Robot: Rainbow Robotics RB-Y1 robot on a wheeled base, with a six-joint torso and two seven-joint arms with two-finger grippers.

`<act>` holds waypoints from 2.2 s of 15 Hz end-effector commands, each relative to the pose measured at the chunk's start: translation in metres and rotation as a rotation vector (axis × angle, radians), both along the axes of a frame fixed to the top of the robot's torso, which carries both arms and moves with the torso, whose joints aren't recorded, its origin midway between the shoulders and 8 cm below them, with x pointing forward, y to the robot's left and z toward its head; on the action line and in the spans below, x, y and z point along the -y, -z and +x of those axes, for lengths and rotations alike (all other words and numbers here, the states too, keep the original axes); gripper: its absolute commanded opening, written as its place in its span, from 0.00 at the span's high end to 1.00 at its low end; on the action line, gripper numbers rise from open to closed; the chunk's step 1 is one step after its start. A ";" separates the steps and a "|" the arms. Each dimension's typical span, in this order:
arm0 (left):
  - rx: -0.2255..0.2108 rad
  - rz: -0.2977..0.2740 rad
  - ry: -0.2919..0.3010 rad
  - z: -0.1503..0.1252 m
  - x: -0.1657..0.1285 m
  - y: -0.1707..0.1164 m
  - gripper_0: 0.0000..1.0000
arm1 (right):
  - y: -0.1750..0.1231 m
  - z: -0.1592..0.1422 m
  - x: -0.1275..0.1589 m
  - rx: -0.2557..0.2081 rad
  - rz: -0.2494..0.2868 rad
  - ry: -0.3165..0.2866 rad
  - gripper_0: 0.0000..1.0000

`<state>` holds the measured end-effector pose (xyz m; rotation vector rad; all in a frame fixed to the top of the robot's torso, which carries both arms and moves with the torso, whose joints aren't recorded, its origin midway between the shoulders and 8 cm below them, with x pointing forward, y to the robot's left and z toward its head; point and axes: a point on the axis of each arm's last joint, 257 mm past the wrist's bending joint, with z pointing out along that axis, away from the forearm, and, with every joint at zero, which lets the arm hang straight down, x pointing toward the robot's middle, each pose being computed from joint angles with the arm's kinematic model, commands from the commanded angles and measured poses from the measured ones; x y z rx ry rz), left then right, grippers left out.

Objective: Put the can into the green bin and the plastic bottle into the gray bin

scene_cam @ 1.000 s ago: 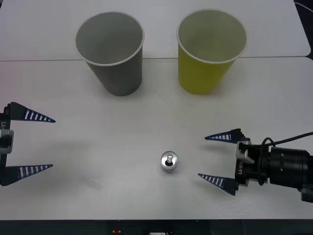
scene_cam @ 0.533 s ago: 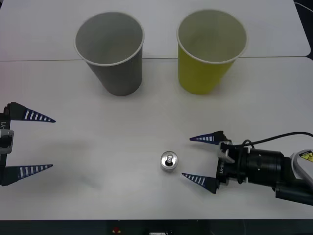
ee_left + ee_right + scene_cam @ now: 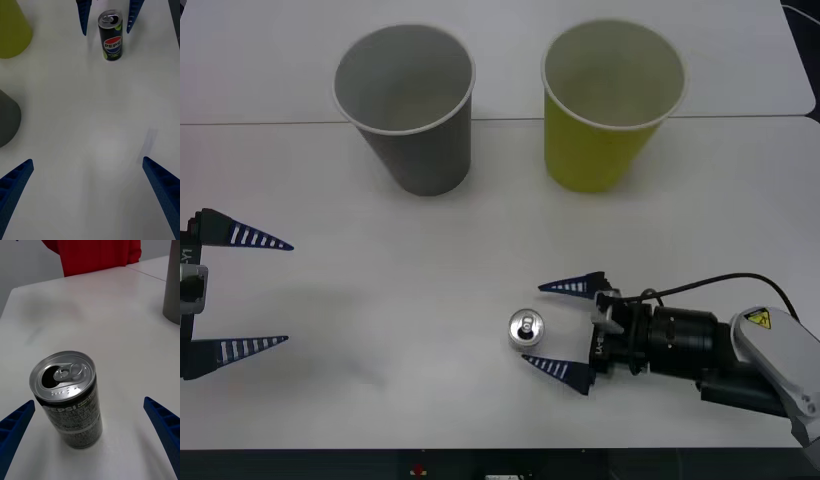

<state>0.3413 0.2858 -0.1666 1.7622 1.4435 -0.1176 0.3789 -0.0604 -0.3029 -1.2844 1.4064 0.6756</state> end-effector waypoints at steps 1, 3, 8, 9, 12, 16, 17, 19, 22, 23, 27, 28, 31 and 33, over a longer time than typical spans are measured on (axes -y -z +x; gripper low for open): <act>0.000 0.000 0.000 0.000 0.000 0.000 0.00 | 0.002 0.003 -0.010 0.001 0.012 -0.005 0.00; 0.000 0.000 0.000 0.000 0.000 0.000 0.00 | 0.003 0.001 -0.016 0.004 0.015 -0.011 0.00; 0.000 0.000 0.000 0.000 0.000 0.000 0.00 | 0.003 -0.002 -0.026 0.016 0.022 -0.024 0.60; 0.000 0.000 0.000 0.000 0.000 0.000 0.00 | 0.003 -0.002 -0.026 0.016 0.025 -0.021 0.95; 0.000 0.000 0.000 0.000 0.000 0.000 0.00 | 0.002 0.000 -0.029 0.018 0.029 -0.013 1.00; 0.000 0.000 0.000 0.000 0.000 0.000 0.00 | 0.003 0.000 -0.029 0.018 0.027 -0.013 1.00; 0.000 0.000 0.000 0.000 0.000 0.000 0.00 | 0.003 0.000 -0.029 0.017 0.028 -0.012 1.00; 0.000 0.000 0.000 0.000 0.000 0.000 0.00 | 0.002 0.000 -0.029 0.015 0.030 -0.013 1.00; 0.000 0.000 0.000 0.000 0.000 0.000 0.00 | -0.003 0.002 -0.025 0.017 0.029 -0.019 1.00; 0.000 0.000 0.000 0.000 0.000 0.000 0.00 | -0.005 0.003 -0.024 0.022 0.024 -0.022 1.00; 0.000 0.000 0.000 0.000 0.000 0.000 0.00 | -0.024 -0.004 -0.016 -0.022 0.010 -0.036 1.00; 0.000 0.000 0.000 0.000 0.000 0.000 0.00 | -0.028 -0.005 -0.012 -0.033 0.005 -0.034 1.00; 0.000 0.000 0.000 0.000 0.000 0.000 0.00 | -0.042 -0.003 -0.001 -0.061 -0.027 -0.007 1.00; 0.000 0.000 0.000 0.000 0.000 0.000 0.00 | -0.050 0.001 0.010 -0.079 -0.054 0.029 1.00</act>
